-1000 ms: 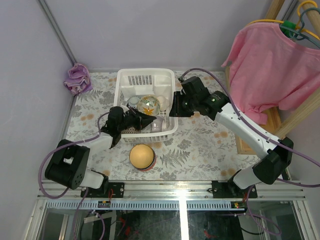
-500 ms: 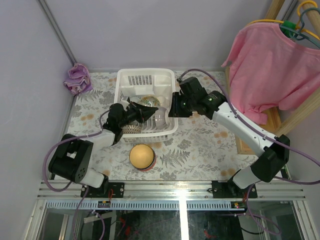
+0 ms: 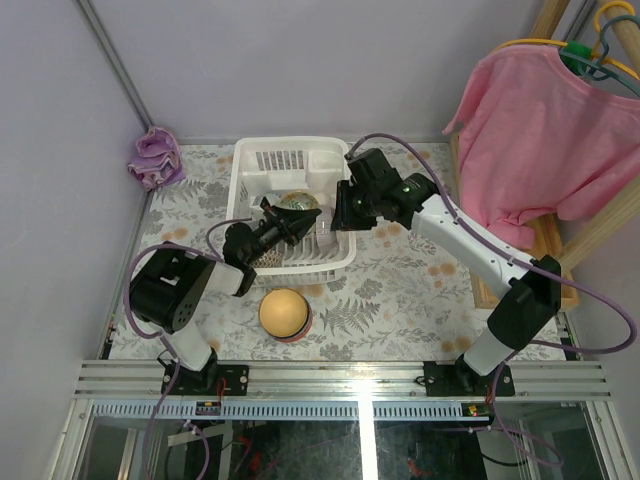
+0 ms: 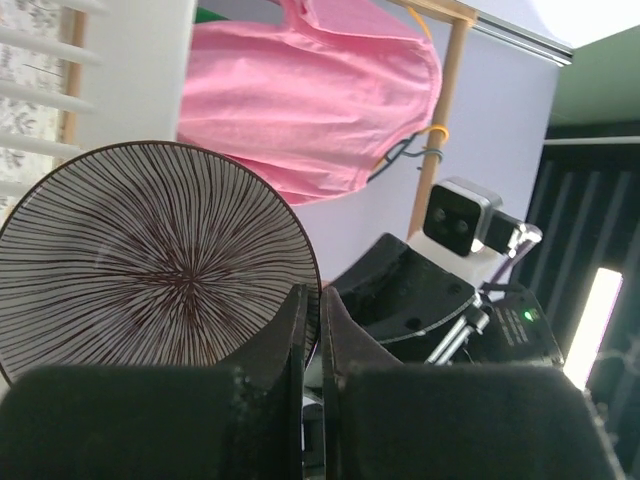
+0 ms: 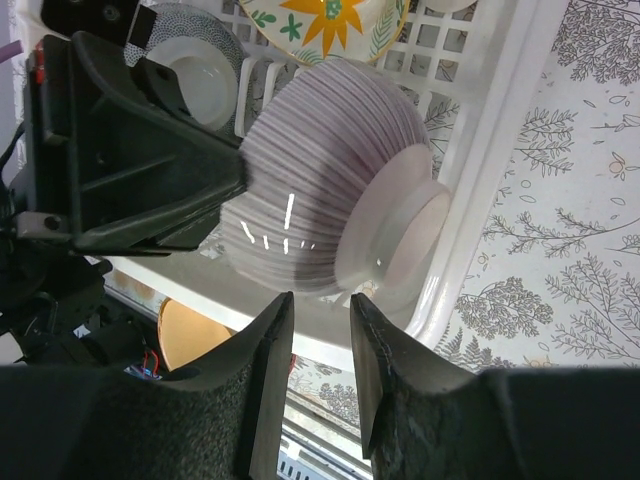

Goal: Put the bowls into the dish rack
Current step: Adjust the bowl in the dish rack, then pick up the bowl from the dish rack, then adjust the bowl in the dish rack.

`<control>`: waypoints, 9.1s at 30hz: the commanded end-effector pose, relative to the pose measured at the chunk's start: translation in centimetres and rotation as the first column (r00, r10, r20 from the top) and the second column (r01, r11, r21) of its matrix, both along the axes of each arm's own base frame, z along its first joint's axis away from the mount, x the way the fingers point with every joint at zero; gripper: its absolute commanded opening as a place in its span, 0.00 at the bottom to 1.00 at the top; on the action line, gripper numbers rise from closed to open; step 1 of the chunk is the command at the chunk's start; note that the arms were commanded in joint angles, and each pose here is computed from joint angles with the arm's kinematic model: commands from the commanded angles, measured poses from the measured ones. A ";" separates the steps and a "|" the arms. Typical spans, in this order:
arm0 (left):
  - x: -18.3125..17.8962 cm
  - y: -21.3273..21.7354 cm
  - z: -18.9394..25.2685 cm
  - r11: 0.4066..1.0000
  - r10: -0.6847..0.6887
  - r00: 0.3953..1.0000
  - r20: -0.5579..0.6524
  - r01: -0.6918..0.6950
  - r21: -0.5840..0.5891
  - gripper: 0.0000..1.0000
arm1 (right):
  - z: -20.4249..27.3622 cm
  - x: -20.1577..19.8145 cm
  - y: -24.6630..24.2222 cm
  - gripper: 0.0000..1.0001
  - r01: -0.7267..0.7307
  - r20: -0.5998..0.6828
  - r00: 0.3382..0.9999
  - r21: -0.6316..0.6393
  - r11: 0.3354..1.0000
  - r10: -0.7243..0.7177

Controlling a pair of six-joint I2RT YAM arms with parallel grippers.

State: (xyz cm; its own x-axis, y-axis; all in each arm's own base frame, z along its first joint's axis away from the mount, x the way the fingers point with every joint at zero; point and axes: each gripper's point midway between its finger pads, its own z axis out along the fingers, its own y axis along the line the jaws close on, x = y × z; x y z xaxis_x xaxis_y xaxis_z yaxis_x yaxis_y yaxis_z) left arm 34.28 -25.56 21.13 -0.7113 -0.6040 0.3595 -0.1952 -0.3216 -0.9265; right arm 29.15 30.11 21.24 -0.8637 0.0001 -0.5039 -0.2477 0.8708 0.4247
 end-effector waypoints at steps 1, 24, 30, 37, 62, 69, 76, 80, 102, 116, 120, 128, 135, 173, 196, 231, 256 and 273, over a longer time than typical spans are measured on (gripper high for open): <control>-0.6 0.6 -2.3 0.998 0.006 0.996 -0.089 -0.011 -0.055 0.00 | 1.4 0.5 0.8 0.36 -0.024 0.040 0.999 -0.006 1.000 0.025; -2.5 0.7 -8.3 0.990 -0.044 0.969 -0.244 0.075 0.122 0.00 | -1.7 1.7 0.2 0.33 0.016 0.014 1.000 -0.146 0.989 -0.014; -2.4 1.6 -9.7 0.971 -0.046 0.961 -0.274 0.107 0.215 0.00 | -2.5 2.0 0.0 0.29 0.019 0.011 1.000 -0.173 0.985 -0.017; -2.4 2.2 -11.2 0.937 -0.040 0.951 -0.307 0.142 0.318 0.07 | -3.7 2.1 0.6 0.29 0.004 -0.008 1.000 -0.182 0.983 -0.005; -1.2 3.8 -12.0 0.902 -0.013 0.958 -0.287 0.136 0.410 0.05 | -5.8 1.9 1.6 0.29 -0.047 -0.044 0.998 -0.185 0.982 0.039; -1.0 3.9 -10.9 0.874 -0.017 0.966 -0.257 0.140 0.466 0.29 | -4.9 1.7 1.5 0.29 -0.045 -0.028 0.999 -0.172 0.984 0.041; -0.2 4.5 -7.6 0.810 -0.010 0.984 -0.176 0.112 0.576 0.42 | -2.8 1.3 1.0 0.30 -0.031 0.004 0.999 -0.142 0.989 0.032; 0.5 5.1 -4.2 0.773 0.006 0.995 -0.100 0.059 0.631 0.45 | -3.3 0.7 0.3 0.31 -0.020 -0.005 1.000 -0.154 0.988 0.019; -0.2 9.4 2.9 0.479 0.004 0.997 0.075 -0.068 0.875 0.48 | -8.5 3.0 -2.9 0.47 -0.029 -0.035 0.999 -0.459 0.888 0.014; 0.9 9.6 4.2 0.445 0.051 0.987 -0.155 0.116 0.888 0.48 | -8.0 -3.7 -12.7 0.00 0.022 -0.186 0.971 -0.559 0.829 -0.151; 0.1 10.0 3.7 0.425 0.061 0.978 -0.201 0.157 0.892 0.47 | -7.2 -5.0 -15.4 0.04 0.069 -0.199 0.957 -0.547 0.834 -0.210; 0.5 11.0 1.9 0.365 0.059 0.964 -0.260 0.222 0.904 0.48 | 1.7 -0.5 -14.0 0.42 0.133 -0.076 0.980 -0.433 0.891 -0.183; 1.8 11.1 -0.4 0.356 0.041 0.952 -0.303 0.270 0.895 0.47 | 1.0 0.7 -11.2 0.44 0.069 -0.176 0.973 -0.395 0.916 -0.149; -2.0 10.9 -0.8 0.492 -0.030 0.931 -0.364 0.331 0.805 0.47 | -7.2 11.0 0.2 0.55 0.671 -0.367 0.637 -0.169 0.722 -0.678; -3.6 11.5 -1.0 0.483 -0.002 0.932 -0.362 0.318 0.816 0.46 | -8.6 12.2 -0.2 0.00 0.649 -0.228 0.699 -0.195 0.735 -0.678; -5.2 13.5 -0.4 0.397 0.064 0.928 -0.366 0.313 0.863 0.44 | 0.1 14.7 10.0 0.00 0.289 -0.249 0.957 0.811 0.509 -0.148; -4.2 13.9 -0.4 0.352 0.069 0.933 -0.352 0.308 0.884 0.44 | -4.1 11.6 4.6 0.12 0.342 -0.281 0.939 0.679 0.650 -0.201; -3.7 13.8 -0.3 0.324 0.070 0.934 -0.349 0.310 0.894 0.43 | -6.5 10.8 3.3 0.02 0.352 -0.311 0.931 0.630 0.692 -0.191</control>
State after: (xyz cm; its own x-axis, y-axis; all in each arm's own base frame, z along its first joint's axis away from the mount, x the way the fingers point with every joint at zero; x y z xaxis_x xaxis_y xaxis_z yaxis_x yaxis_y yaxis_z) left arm 30.42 -11.87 20.13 -0.7823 -0.5994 -0.1695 -0.4604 0.7397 -0.4908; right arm 39.82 33.07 12.35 -0.8383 0.5415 -0.0633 0.1824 0.3880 0.9034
